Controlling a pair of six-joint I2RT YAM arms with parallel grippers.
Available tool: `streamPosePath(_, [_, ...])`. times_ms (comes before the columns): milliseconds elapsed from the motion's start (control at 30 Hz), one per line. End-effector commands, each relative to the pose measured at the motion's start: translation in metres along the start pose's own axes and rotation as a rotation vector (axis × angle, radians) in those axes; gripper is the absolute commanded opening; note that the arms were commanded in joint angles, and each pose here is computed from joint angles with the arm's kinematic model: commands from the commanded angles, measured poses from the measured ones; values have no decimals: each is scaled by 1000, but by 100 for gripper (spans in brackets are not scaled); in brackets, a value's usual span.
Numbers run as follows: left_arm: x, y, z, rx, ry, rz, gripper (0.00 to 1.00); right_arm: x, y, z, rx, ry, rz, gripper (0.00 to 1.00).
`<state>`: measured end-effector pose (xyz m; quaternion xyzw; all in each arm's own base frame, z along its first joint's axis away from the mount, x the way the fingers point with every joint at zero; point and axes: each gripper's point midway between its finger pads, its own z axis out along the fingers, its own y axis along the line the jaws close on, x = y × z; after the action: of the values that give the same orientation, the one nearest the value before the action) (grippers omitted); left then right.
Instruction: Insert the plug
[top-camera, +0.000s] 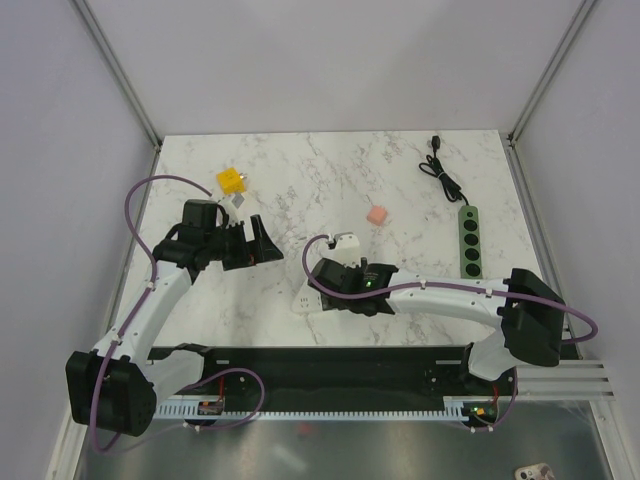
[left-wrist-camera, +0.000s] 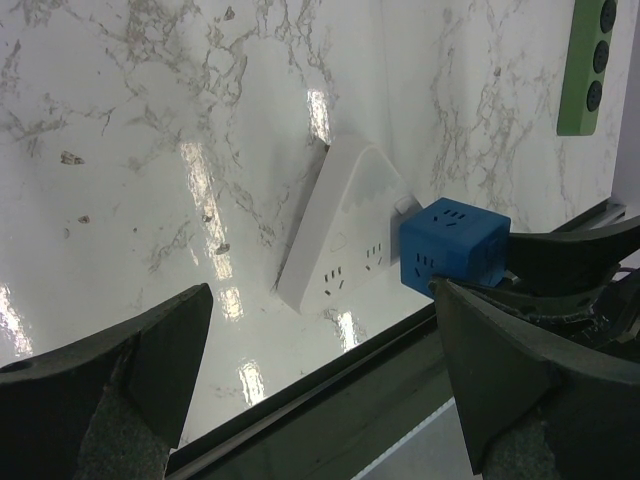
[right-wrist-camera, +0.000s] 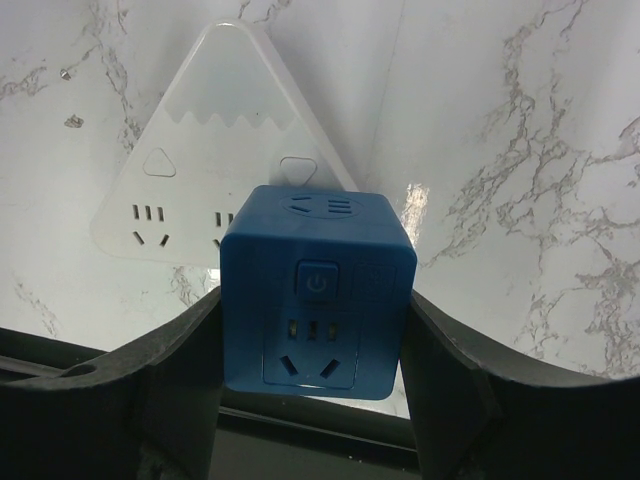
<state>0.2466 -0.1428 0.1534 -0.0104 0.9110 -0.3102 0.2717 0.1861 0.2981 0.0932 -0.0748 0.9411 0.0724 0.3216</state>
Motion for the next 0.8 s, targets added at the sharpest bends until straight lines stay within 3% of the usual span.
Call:
streamPosePath(0, [-8,-3,-2,17,-39,60,100,-5,8,1,-36,-36,29,0])
streamPosePath(367, [-10,0,-2,0,-49,55,100,25,-7,26,79,51,-31,0])
streamPosePath(767, [-24,11,-15,-105,-148,29,100,60,-19,50,121,92,-27,0])
